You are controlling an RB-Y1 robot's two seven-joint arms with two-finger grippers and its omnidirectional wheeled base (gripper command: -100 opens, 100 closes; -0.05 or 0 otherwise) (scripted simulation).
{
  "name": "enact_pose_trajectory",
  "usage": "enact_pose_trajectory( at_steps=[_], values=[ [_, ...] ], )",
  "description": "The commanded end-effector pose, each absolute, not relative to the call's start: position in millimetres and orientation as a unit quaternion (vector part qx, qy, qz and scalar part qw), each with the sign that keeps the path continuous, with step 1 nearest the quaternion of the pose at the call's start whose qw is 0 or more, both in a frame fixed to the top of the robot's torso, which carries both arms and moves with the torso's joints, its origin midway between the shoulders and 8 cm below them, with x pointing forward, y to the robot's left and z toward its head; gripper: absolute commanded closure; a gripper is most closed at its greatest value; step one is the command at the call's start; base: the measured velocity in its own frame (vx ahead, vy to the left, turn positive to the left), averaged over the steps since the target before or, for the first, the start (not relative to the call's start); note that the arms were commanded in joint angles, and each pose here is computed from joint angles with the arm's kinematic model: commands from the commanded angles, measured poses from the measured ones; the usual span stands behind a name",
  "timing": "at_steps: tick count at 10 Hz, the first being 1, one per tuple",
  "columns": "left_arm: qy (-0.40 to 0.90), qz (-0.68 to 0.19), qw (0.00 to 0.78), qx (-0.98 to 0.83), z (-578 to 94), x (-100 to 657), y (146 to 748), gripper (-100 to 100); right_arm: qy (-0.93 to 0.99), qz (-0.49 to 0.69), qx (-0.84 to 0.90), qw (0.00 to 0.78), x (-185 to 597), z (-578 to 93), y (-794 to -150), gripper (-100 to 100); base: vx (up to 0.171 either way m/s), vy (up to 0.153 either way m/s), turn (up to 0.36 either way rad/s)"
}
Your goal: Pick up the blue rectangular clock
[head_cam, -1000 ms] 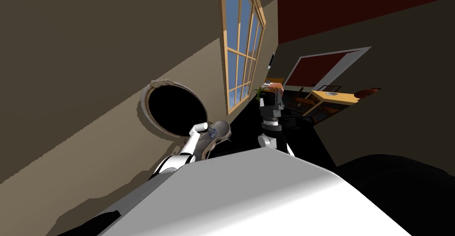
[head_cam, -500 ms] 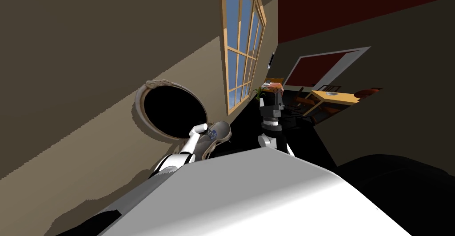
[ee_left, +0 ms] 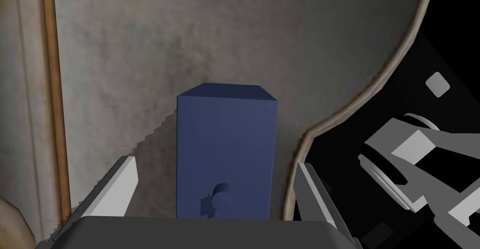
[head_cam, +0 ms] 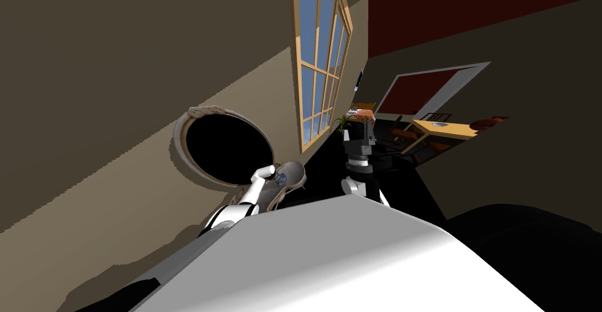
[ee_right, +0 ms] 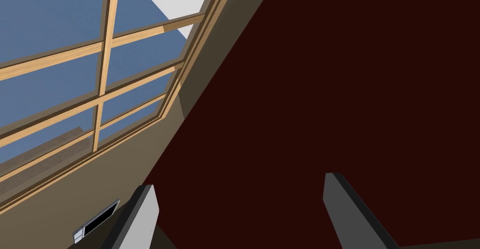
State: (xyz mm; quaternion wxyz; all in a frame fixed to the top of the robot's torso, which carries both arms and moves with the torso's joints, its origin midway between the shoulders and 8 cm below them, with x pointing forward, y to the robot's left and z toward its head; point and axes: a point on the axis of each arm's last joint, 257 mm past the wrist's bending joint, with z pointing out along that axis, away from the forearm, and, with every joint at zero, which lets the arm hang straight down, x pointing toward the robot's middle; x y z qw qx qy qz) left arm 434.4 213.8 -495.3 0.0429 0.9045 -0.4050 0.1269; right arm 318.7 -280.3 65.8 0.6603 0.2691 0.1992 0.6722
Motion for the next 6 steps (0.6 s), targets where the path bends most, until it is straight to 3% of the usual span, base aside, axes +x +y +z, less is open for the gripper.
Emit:
enact_pose_trajectory(
  at_steps=[1,5,6],
  values=[
    [-0.405,0.127,0.043,0.904,-495.3,434.4,213.8,100,0.199,0.672,0.269,0.660,318.7,65.8,-280.3,0,0.000,0.000,0.000],
    [-0.405,0.126,0.044,0.905,-495.6,433.5,213.0,100,0.199,0.672,0.269,0.660,318.8,65.8,-280.3,0,0.000,0.000,0.000],
    [-0.405,0.126,0.044,0.905,-495.6,433.5,213.0,0,0.199,0.672,0.269,0.660,318.8,65.8,-280.3,0,0.000,0.000,0.000]
  ],
)
